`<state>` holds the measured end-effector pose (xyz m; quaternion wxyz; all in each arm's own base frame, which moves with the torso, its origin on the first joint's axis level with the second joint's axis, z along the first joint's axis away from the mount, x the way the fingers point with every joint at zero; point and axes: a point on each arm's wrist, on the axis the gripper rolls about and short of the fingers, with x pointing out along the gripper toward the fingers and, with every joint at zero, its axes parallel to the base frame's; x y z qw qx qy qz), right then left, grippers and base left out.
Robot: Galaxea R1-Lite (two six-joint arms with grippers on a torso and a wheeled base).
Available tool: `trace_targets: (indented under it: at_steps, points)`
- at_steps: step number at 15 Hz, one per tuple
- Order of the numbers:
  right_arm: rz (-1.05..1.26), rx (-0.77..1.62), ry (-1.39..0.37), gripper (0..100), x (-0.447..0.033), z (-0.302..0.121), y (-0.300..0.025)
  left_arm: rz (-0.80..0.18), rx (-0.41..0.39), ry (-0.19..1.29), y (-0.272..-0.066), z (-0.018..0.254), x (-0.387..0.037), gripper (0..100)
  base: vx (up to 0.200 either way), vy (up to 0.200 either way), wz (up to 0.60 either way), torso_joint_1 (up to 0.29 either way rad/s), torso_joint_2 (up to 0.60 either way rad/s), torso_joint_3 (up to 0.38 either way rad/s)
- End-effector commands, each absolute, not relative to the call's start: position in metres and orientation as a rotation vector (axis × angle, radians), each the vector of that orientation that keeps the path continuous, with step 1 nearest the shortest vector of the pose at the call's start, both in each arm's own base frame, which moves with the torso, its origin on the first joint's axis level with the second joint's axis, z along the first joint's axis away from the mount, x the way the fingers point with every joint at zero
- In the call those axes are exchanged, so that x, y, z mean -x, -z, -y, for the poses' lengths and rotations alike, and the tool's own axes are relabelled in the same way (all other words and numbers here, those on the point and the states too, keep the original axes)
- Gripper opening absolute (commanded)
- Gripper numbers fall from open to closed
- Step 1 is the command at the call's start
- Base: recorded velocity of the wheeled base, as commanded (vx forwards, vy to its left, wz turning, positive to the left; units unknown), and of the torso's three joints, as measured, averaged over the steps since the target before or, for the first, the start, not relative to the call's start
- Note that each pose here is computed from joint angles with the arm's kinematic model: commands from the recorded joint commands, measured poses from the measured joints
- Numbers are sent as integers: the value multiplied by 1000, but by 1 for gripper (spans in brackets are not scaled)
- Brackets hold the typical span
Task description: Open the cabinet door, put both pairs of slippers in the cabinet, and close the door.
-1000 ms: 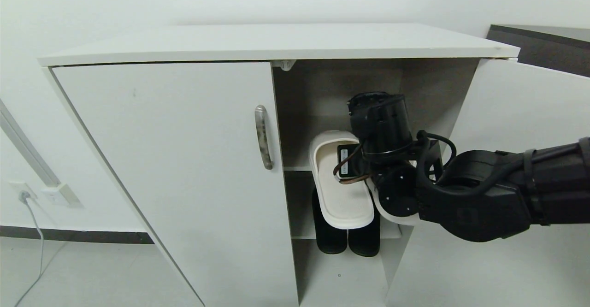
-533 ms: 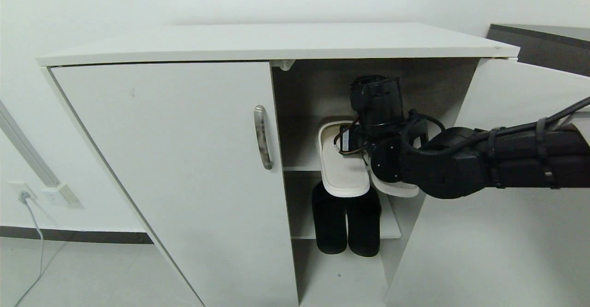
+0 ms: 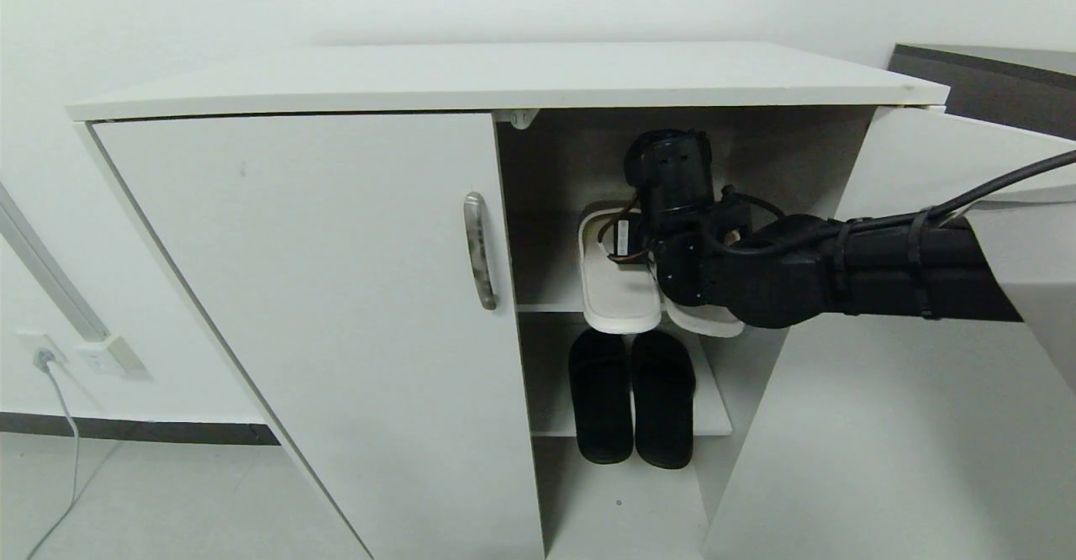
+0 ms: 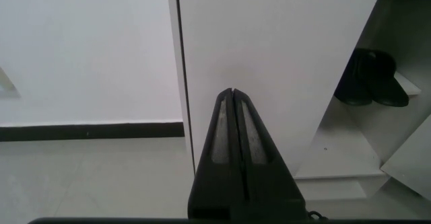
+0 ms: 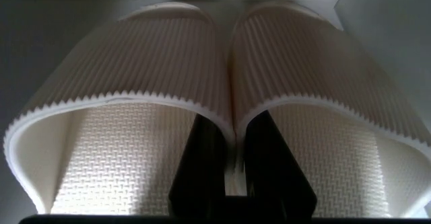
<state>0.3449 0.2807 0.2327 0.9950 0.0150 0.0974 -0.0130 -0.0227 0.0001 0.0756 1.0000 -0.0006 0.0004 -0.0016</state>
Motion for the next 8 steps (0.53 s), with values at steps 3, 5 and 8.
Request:
trace_targets:
  at_steps: [3, 5, 8]
  points:
    - [-201, -20, 32, 0, -350, -281, -227, -2, 2, 3, -76, 0, 23, 0, 0, 0, 0, 0, 0, 0]
    - [-207, -15, 33, 0, -351, -282, -224, -2, 2, 3, -76, 0, 23, 0, 0, 0, 0, 0, 0, 0]
    - [-210, -12, 36, 0, -353, -282, -222, -2, 2, 3, -76, 0, 23, 0, 0, 0, 0, 0, 0, 0]
